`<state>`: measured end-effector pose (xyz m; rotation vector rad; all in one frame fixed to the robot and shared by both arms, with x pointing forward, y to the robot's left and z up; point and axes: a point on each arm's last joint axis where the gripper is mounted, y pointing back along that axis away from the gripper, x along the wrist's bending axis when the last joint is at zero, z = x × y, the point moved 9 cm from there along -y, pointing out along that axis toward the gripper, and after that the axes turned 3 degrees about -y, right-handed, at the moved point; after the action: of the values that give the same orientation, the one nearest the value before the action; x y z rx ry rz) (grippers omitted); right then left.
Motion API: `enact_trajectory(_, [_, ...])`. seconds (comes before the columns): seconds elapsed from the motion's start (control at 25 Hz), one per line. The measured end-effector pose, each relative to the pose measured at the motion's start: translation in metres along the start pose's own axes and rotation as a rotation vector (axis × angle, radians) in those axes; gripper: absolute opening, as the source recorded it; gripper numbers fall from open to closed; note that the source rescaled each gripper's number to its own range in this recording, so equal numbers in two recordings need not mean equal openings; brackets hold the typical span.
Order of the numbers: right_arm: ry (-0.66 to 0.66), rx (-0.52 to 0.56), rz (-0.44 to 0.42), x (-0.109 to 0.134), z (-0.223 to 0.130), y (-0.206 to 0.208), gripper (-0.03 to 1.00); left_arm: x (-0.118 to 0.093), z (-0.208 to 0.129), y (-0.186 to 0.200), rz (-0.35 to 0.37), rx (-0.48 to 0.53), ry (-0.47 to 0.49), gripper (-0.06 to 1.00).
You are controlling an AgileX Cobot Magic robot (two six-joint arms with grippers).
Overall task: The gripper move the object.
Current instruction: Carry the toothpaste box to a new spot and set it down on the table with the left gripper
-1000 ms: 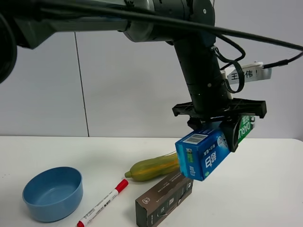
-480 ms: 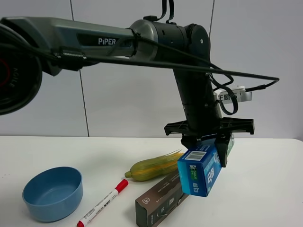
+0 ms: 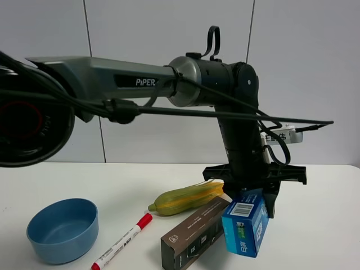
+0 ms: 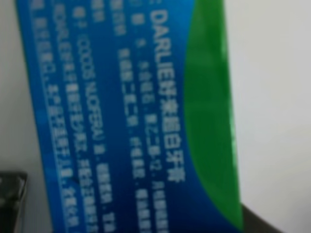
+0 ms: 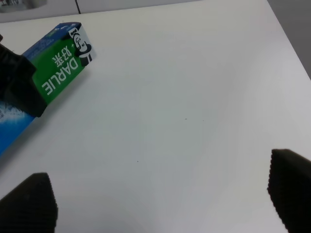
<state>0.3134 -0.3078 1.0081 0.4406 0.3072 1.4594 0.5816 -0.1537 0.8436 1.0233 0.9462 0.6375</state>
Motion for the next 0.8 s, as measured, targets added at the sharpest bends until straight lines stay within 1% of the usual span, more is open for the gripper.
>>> enact_trajectory(0.12, [0.0, 0.0, 0.0, 0.0, 0.0, 0.0, 1.0, 0.005, -0.001, -0.013, 0.005, 0.004, 0.011, 0.01])
enact_trajectory(0.28, [0.0, 0.0, 0.0, 0.0, 0.0, 0.0, 1.0, 0.012, -0.003, -0.025, 0.034, 0.008, 0.002, 0.01])
enact_trajectory(0.56, [0.0, 0.0, 0.0, 0.0, 0.0, 0.0, 1.0, 0.016, 0.01, -0.026, 0.06, -0.065, -0.016, 0.01])
enact_trajectory(0.8, [0.0, 0.0, 0.0, 0.0, 0.0, 0.0, 1.0, 0.022, 0.013, -0.025, 0.097, -0.084, -0.032, 0.01])
